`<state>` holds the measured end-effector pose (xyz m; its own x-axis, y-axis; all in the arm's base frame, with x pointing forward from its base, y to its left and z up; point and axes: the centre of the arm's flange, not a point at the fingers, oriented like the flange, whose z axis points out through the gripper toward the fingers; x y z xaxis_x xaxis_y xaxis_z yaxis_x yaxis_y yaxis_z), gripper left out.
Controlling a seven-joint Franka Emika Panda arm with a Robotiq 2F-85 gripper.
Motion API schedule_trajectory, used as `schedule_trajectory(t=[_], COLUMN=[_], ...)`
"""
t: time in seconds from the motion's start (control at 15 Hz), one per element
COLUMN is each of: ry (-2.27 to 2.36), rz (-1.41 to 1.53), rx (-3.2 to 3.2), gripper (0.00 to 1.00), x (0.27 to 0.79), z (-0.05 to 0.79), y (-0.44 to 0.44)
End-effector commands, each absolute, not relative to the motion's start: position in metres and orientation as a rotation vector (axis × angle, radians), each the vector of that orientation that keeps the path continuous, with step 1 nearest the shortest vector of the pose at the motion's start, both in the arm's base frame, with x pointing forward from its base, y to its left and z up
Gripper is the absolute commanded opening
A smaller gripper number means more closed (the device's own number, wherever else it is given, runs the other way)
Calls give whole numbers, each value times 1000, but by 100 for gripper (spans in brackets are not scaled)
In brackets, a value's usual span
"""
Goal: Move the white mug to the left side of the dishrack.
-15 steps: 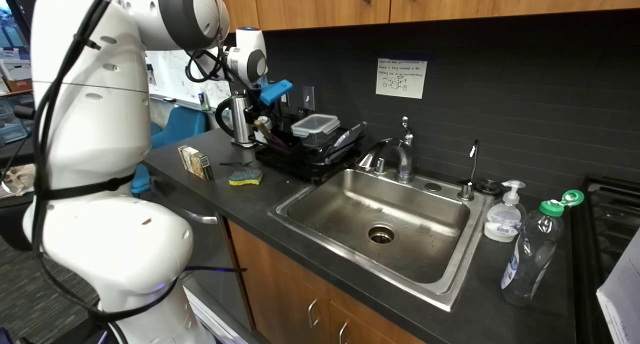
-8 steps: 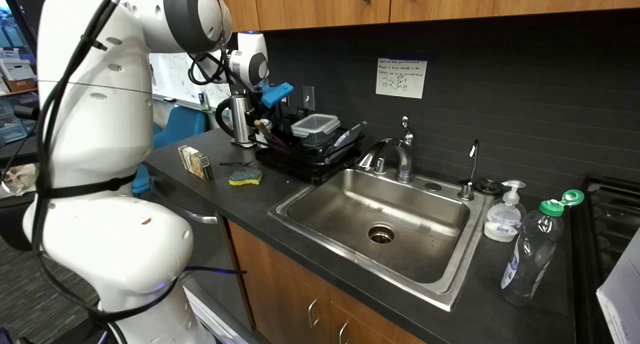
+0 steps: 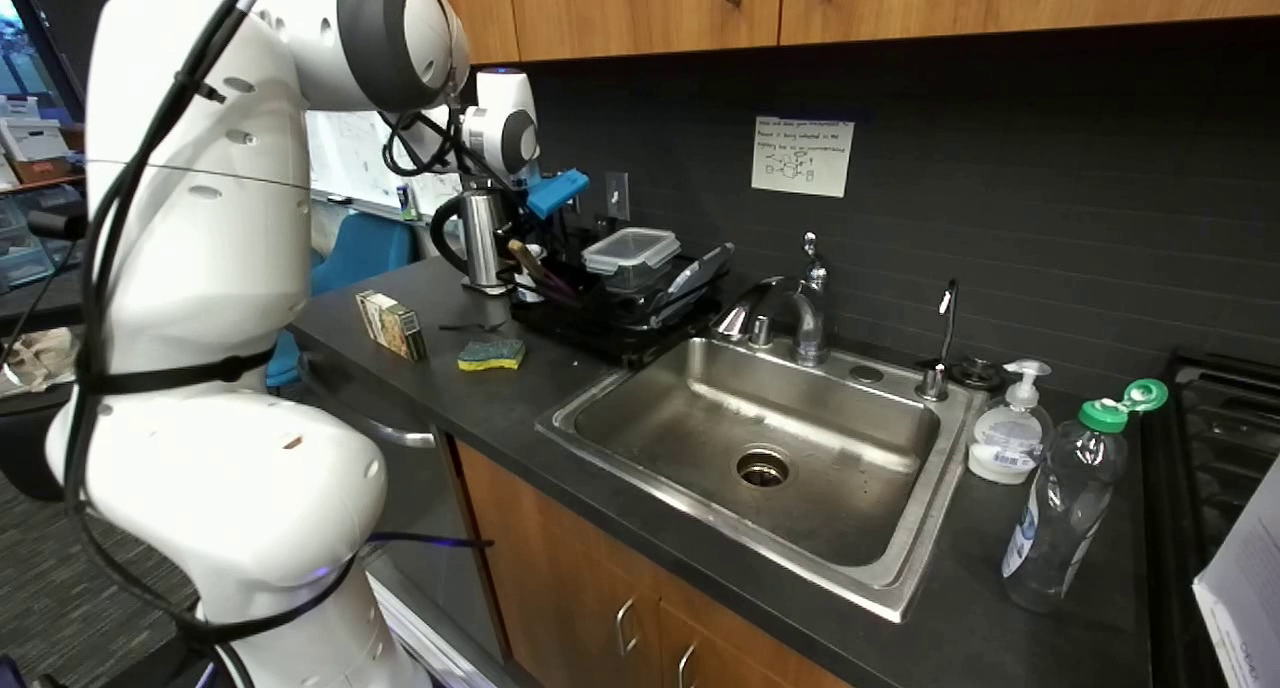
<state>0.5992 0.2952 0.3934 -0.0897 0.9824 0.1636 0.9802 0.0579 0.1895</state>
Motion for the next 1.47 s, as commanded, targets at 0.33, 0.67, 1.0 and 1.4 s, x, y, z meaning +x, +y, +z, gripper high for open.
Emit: schedule_trajectory(t=[0.33, 0.67, 1.0, 1.4], ry=[2325, 2339, 2346, 2351], rz=[312, 291, 285, 267], rx=[2033, 2017, 1989, 1968], gripper=[53, 53, 53, 55], x=[608, 610, 611, 612], z=[400, 402, 406, 407], y=[306, 313, 322, 328])
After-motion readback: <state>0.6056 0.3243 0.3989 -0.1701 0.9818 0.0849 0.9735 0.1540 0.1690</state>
